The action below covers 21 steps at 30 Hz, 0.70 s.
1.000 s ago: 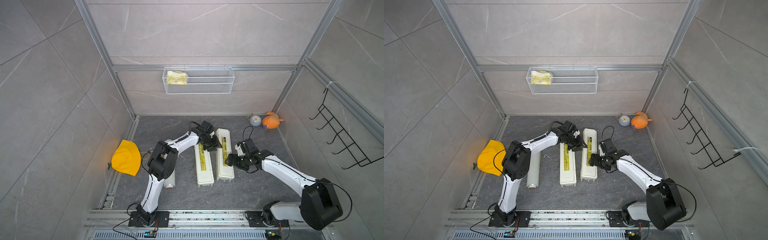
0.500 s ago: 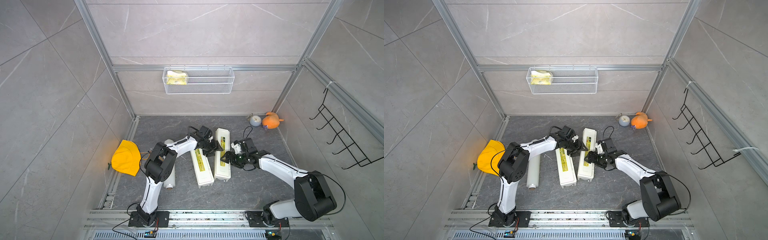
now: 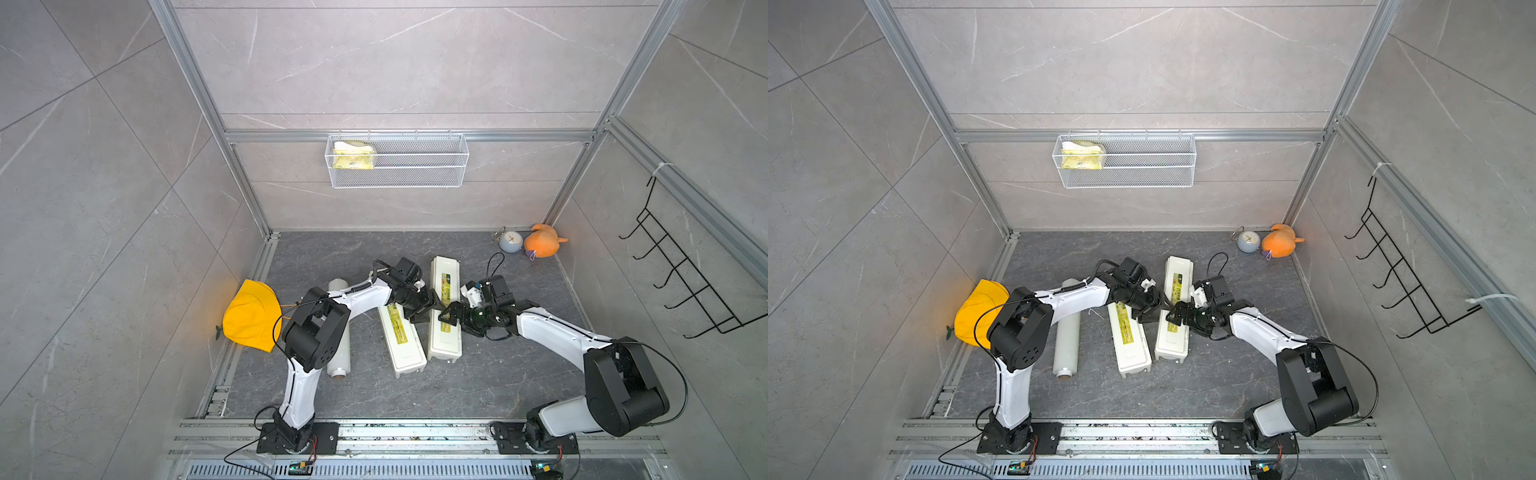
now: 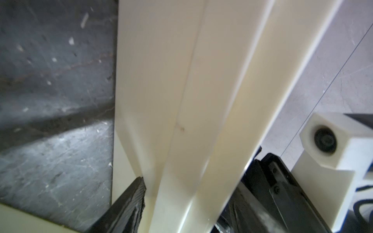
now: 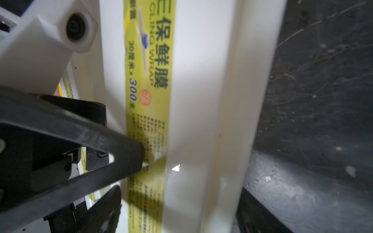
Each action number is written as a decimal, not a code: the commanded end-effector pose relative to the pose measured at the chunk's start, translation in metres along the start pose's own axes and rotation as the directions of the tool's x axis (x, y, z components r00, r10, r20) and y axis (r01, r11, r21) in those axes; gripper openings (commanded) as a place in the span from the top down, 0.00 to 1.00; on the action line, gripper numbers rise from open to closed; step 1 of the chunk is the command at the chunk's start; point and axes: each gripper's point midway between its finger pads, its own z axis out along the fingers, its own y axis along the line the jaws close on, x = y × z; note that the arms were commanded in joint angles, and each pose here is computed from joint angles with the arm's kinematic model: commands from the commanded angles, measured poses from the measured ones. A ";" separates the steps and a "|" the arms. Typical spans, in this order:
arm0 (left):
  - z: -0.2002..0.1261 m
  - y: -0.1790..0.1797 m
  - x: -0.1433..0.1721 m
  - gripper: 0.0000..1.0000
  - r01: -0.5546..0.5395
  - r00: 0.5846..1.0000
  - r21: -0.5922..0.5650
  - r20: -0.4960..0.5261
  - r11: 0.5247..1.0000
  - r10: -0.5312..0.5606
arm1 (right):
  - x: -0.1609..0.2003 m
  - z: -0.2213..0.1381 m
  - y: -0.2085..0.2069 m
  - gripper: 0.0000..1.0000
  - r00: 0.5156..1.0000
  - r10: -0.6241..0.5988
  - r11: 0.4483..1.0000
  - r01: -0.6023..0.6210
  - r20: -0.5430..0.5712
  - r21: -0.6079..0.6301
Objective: Put plastic wrap rolls into dispensers
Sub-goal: Close the lid on the plastic wrap cutting box.
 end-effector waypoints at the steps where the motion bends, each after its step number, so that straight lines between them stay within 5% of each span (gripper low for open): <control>1: -0.015 -0.018 0.036 0.35 -0.034 0.992 0.062 -0.115 0.998 0.041 | 0.017 -0.002 -0.004 0.12 0.999 0.024 1.000 -0.025 -0.040 -0.006; 16: -0.018 -0.041 0.055 0.32 -0.077 0.974 0.178 -0.198 0.981 0.112 | 0.016 0.005 -0.002 0.17 0.998 0.031 0.999 -0.034 -0.056 -0.041; 21: -0.016 -0.038 0.056 0.33 -0.070 0.975 0.153 -0.197 0.986 0.100 | 0.021 -0.002 -0.009 0.14 0.996 0.049 0.998 -0.047 -0.075 0.031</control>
